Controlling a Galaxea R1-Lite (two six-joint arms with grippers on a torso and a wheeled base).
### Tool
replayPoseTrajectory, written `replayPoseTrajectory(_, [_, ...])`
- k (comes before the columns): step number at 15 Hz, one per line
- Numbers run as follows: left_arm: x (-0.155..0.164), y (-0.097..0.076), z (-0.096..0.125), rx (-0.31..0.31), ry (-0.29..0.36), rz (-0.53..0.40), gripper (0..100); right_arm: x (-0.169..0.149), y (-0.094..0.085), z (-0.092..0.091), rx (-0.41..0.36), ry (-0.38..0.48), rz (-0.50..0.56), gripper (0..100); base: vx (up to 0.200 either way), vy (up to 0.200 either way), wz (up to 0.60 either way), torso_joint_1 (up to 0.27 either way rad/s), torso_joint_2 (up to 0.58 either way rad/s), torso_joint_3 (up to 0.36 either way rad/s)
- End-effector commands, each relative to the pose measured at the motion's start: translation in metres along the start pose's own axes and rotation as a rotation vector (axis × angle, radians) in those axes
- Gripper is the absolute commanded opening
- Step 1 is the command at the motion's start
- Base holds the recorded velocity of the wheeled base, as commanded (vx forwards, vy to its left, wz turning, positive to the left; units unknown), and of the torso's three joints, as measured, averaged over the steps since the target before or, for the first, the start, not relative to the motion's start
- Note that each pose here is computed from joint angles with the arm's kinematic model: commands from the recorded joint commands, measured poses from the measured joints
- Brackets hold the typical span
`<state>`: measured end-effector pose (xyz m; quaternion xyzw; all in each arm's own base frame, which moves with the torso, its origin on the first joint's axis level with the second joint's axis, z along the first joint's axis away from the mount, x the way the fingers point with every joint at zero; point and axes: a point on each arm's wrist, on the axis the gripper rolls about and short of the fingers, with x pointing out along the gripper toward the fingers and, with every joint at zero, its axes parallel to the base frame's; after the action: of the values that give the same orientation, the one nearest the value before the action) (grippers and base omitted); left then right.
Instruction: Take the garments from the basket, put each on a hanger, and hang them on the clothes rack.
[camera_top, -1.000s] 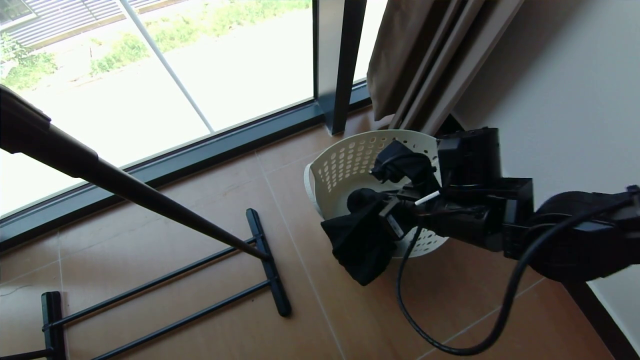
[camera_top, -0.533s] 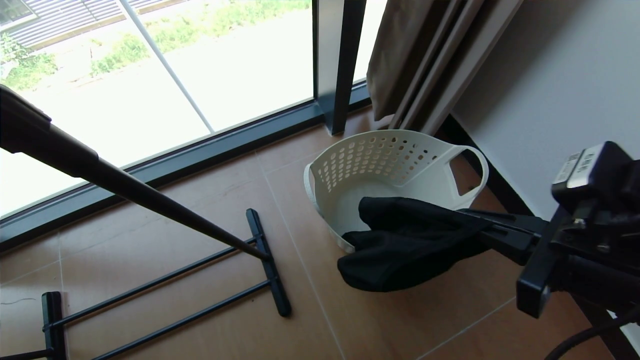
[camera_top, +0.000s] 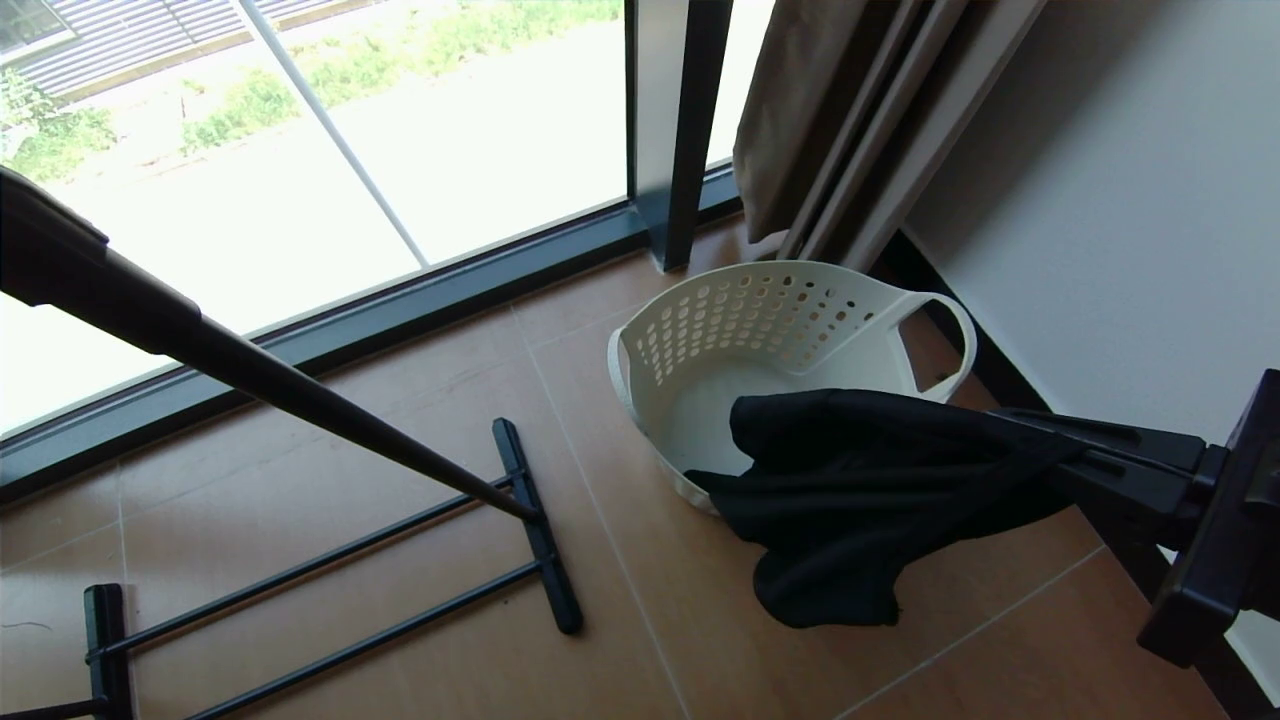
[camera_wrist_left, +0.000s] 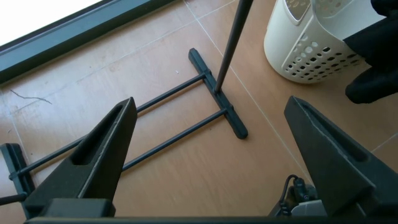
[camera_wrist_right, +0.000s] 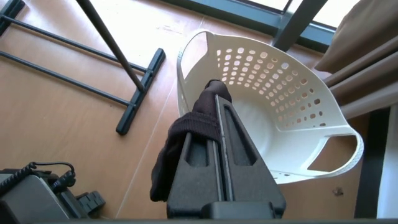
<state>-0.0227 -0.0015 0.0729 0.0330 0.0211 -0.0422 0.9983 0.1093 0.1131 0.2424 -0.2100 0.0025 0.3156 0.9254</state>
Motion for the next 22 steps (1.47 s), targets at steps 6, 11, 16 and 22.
replayPoseTrajectory(6, [0.0, 0.0, 0.0, -0.002, -0.001, 0.0, 100, -0.001, 0.0, 0.0, 0.001, -0.014, 0.012, 0, 0.0, 0.0, 0.0, 0.0, 0.0, 0.165])
replayPoseTrajectory(11, [0.0, 0.0, 0.0, -0.005, -0.001, 0.0, 100, -0.008, 0.0, -0.005, -0.007, -0.012, 0.012, 0, 0.0, 0.0, 0.0, 0.0, 0.0, 0.199])
replayPoseTrajectory(16, [0.0, 0.0, 0.0, -0.005, -0.001, 0.0, 100, -0.007, 0.003, -0.01, -0.039, 0.005, 0.029, 0, 0.0, 0.0, 0.0, 0.013, -0.11, 0.095])
replayPoseTrajectory(22, [0.0, 0.0, 0.0, -0.005, -0.001, 0.0, 100, -0.008, 0.002, -0.01, -0.04, 0.004, 0.029, 0, 0.0, 0.0, 0.0, 0.085, -0.43, -0.154])
